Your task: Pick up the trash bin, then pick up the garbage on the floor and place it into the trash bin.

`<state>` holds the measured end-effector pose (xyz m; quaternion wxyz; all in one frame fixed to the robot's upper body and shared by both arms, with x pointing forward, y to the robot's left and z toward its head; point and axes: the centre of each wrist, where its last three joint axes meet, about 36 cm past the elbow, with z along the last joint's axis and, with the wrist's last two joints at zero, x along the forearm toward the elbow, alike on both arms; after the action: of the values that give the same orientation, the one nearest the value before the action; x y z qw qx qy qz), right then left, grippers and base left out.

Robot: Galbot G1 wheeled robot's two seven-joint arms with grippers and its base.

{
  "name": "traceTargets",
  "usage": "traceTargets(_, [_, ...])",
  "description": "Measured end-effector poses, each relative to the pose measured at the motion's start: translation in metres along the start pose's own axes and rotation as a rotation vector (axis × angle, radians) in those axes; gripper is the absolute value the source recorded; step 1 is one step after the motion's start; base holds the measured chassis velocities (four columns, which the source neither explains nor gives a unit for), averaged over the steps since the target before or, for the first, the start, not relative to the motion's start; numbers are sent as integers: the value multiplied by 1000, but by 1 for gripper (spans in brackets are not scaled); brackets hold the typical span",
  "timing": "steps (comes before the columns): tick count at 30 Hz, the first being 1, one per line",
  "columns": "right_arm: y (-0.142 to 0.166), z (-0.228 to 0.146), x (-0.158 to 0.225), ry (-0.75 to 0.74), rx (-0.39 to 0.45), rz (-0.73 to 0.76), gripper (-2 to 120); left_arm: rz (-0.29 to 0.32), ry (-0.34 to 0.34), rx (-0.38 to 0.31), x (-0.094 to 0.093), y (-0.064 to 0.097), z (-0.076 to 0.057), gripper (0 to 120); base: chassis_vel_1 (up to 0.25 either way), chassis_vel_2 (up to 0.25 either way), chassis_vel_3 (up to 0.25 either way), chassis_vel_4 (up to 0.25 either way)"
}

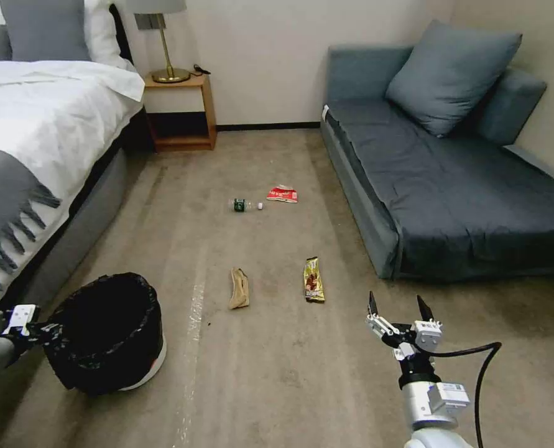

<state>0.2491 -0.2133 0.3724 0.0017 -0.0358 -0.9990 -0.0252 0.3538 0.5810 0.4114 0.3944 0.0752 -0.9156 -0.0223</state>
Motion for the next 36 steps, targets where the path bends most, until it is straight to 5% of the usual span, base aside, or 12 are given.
traceTargets(4, [1, -1, -2, -4, -1, -1, 100, 11, -3, 14, -1, -3, 2, 10, 0, 0, 0, 0])
traceTargets(11, [3, 0, -2, -2, -5, -8, 100, -4, -26, 30, 2, -11, 6, 8, 0, 0, 0, 0])
traceTargets(16, [0, 0, -3, -11, -3, -18, 100, -12, -131, 33, 32, -29, -11, 5, 0, 0, 0, 0])
traceTargets(26, [4, 2, -1, -19, -13, -40, 100, 28, -231, -40, 88, -74, -39, 5, 0, 0, 0, 0])
traceTargets(33, [1, 8, 4, -35, -32, -60, 100, -66, -231, -72, 115, -68, -27, 5, 0, 0, 0, 0])
traceTargets(36, [-1, 14, 4, -87, 34, -83, 100, -113, -228, -79, 125, -63, -18, 5, 0, 0, 0, 0])
